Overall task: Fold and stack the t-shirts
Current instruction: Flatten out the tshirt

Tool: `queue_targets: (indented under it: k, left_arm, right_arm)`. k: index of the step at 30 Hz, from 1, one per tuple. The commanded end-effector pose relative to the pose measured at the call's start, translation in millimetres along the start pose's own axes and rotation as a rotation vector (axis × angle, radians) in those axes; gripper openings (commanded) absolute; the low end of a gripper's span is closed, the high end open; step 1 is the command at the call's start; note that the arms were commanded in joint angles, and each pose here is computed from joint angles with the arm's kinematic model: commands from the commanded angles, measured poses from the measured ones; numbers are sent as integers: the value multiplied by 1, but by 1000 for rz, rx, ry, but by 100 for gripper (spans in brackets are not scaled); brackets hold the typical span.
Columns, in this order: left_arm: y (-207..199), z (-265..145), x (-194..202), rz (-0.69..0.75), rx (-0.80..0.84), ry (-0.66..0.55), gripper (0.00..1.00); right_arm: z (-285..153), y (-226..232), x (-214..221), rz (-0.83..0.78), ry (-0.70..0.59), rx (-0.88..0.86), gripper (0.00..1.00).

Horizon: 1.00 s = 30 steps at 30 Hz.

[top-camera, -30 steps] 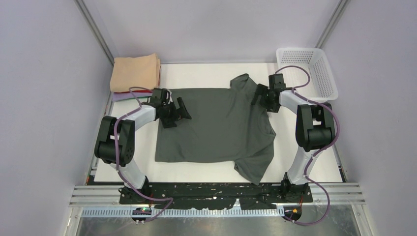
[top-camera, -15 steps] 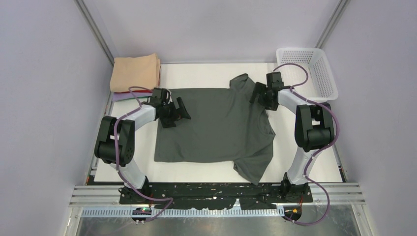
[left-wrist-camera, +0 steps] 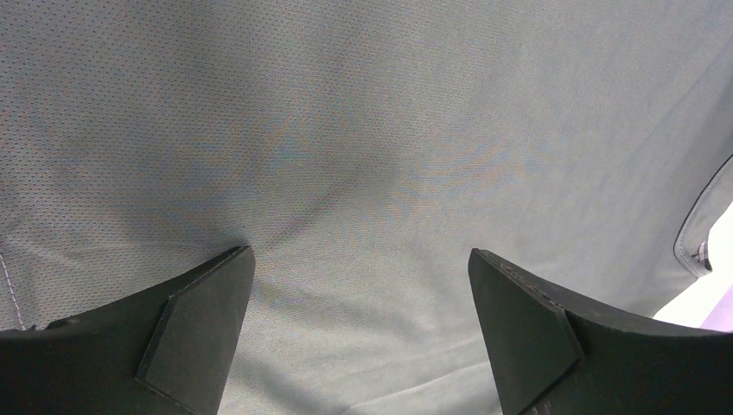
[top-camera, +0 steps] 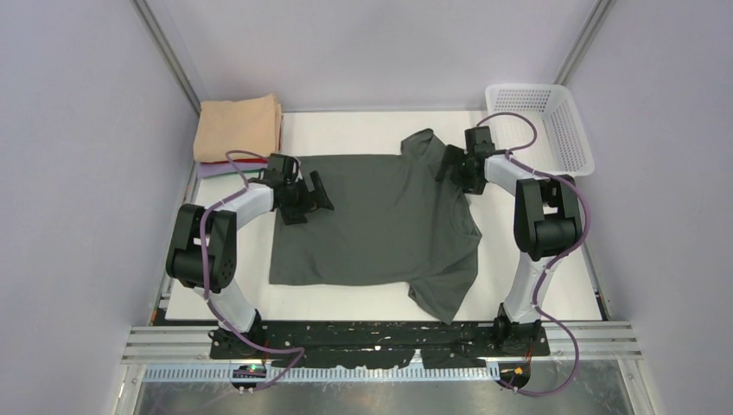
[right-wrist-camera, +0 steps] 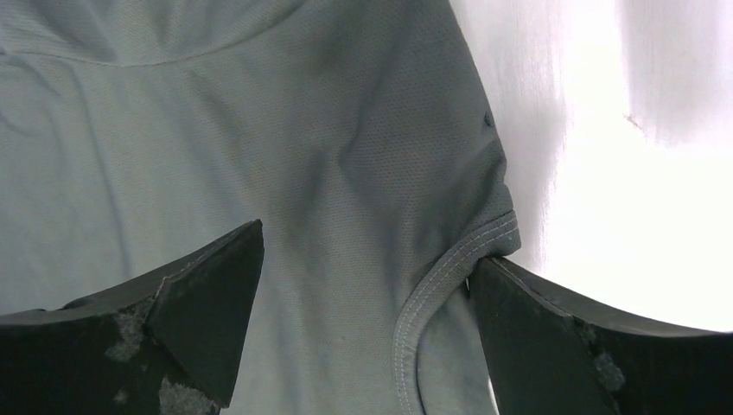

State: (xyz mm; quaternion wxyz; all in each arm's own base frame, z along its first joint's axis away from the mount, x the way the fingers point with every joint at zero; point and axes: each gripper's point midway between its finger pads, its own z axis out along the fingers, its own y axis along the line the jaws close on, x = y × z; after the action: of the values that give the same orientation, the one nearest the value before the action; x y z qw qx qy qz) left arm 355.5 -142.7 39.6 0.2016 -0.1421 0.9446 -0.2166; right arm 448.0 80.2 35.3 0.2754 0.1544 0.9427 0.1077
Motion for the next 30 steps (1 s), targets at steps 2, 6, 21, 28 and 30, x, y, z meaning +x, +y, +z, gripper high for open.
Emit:
queue_targets:
  k: [2, 6, 21, 28, 30]
  left_arm:
    - [18, -4, -6, 7, -78, -12, 100]
    - [27, -6, -10, 3, -106, -21, 100]
    - [23, -7, -17, 2, -67, -30, 100]
    - [24, -5, -16, -2, -66, -26, 100]
    - [24, -5, -16, -2, -65, -24, 100]
  right_arm:
    - [-1, -18, 1, 12, 20, 124, 95]
    - [-3, -31, 4, -8, 38, 193, 98]
    - [-15, 1, -13, -124, 5, 63, 100]
    - [-15, 14, -12, -116, 17, -5, 95]
    - [-16, 21, -11, -111, 18, -33, 95]
